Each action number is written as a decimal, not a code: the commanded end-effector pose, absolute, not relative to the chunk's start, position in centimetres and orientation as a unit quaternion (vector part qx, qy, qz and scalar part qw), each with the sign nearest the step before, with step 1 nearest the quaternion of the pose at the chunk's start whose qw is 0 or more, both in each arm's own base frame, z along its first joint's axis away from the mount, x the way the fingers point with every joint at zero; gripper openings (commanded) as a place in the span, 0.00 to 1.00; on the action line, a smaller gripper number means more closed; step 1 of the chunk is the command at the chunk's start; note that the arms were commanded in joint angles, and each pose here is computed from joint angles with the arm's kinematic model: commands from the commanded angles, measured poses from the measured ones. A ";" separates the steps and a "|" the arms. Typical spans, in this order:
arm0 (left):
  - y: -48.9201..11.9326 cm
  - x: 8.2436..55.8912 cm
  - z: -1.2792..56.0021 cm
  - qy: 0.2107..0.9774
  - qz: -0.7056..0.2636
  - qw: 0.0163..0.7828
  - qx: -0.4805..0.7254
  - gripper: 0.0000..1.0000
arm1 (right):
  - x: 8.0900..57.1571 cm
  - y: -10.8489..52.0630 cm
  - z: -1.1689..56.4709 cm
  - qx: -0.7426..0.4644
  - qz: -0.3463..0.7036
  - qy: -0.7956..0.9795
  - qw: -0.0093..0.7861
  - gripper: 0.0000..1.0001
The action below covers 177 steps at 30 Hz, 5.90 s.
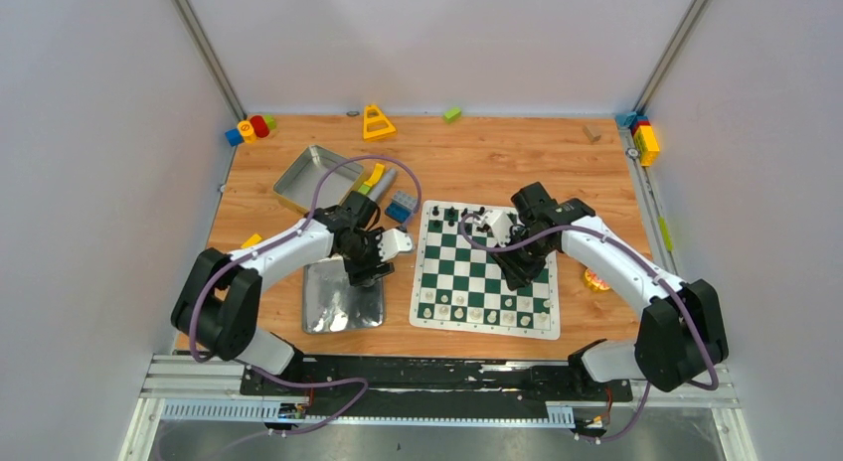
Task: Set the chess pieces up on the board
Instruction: Pick up the chess piece from the storage box, then place the chess piece on the chessboard.
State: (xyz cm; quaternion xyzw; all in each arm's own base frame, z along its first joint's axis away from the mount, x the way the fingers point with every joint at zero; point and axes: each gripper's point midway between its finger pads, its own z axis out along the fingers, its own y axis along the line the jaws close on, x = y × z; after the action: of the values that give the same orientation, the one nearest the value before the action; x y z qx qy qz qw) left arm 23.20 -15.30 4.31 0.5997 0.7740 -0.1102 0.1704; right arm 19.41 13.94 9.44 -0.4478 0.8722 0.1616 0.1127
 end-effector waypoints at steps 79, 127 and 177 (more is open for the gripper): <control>-22.6 25.7 9.1 0.813 -0.403 0.080 0.413 0.00 | 27.8 28.0 16.1 -0.481 0.312 0.715 0.400 0.25; -26.2 26.1 11.6 0.780 -0.528 0.017 0.336 0.00 | 27.2 35.6 13.0 -0.566 0.240 0.679 0.401 0.09; -16.9 29.9 13.4 0.873 -0.193 0.226 0.386 0.81 | 17.9 20.4 6.2 -0.591 0.139 0.792 0.073 0.00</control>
State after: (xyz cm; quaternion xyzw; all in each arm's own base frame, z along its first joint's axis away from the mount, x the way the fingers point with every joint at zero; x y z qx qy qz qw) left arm 29.58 -17.37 12.71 0.3920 0.8725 -0.2057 0.2071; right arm 16.85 20.11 6.04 -0.5874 0.7925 0.1478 0.0712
